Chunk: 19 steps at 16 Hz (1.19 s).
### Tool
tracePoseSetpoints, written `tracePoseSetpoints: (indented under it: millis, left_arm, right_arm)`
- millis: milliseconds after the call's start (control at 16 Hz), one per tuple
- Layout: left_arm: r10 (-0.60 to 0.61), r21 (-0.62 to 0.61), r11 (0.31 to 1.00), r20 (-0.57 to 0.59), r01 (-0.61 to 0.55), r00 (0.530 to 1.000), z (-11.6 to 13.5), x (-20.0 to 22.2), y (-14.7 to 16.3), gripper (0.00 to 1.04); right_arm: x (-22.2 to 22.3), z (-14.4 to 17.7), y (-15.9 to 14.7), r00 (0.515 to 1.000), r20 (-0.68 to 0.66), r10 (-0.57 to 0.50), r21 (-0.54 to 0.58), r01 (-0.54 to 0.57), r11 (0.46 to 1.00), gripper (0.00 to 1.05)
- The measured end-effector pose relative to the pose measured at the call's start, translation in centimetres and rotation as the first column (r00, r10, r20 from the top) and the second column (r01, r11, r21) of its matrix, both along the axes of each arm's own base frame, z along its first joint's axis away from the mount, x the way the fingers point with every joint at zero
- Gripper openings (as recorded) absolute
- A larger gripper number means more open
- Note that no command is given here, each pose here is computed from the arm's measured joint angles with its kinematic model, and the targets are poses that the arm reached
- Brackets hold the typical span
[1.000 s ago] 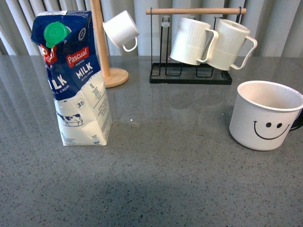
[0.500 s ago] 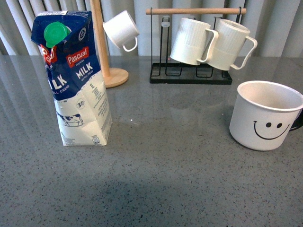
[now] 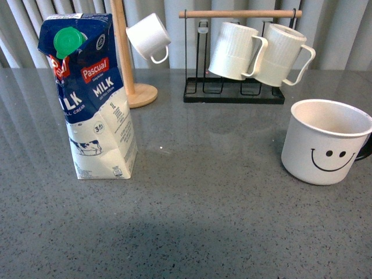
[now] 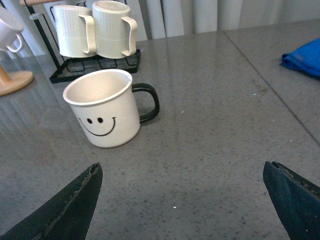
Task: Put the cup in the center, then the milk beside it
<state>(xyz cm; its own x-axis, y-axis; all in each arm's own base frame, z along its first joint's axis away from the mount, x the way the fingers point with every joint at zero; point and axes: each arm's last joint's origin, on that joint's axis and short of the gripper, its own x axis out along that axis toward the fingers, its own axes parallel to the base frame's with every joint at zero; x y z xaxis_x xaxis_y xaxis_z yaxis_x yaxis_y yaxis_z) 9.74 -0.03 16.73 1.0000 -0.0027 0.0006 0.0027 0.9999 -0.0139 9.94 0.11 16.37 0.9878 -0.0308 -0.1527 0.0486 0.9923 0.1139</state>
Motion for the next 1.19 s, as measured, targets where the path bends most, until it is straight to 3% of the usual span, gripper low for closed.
tracePoseSetpoints:
  millis: [125,250,438,562,688,812,938,1188]
  left_arm:
    - [0.000,0.000,1.000,0.000,0.000,1.000,0.0,0.0,0.0,0.98]
    - [0.000,0.000,1.000,0.000,0.000,1.000,0.0,0.0,0.0,0.98]
    - [0.000,0.000,1.000,0.000,0.000,1.000,0.0,0.0,0.0,0.98]
    - [0.000,0.000,1.000,0.000,0.000,1.000,0.0,0.0,0.0,0.98]
    - [0.000,0.000,1.000,0.000,0.000,1.000,0.0,0.0,0.0,0.98]
    - [0.000,0.000,1.000,0.000,0.000,1.000,0.0,0.0,0.0,0.98]
    - [0.000,0.000,1.000,0.000,0.000,1.000,0.0,0.0,0.0,0.98]
    - [0.000,0.000,1.000,0.000,0.000,1.000,0.0,0.0,0.0,0.98]
  right_arm:
    - [0.7,2.6,-0.3,0.996,0.085,0.002,0.057,-0.007,0.998,0.98]
    - [3.0,7.3,-0.9,0.980,0.193,0.044,0.017,-0.048,0.999,0.98]
    - [8.4,11.3,-1.0,0.976,0.165,0.144,-0.103,-0.128,0.986,0.98]
    - [13.2,13.1,-1.1,0.977,0.048,0.206,-0.157,-0.197,0.968,0.98]
    - [18.1,13.0,-0.8,0.943,-0.144,0.301,-0.169,-0.323,0.931,0.98]
    - [22.0,11.6,-0.2,0.854,-0.349,0.387,-0.160,-0.461,0.873,0.98]
    - [23.6,10.5,0.4,0.785,-0.451,0.425,-0.145,-0.535,0.833,0.98]
    - [25.7,8.5,1.0,0.699,-0.552,0.455,-0.106,-0.600,0.793,0.98]
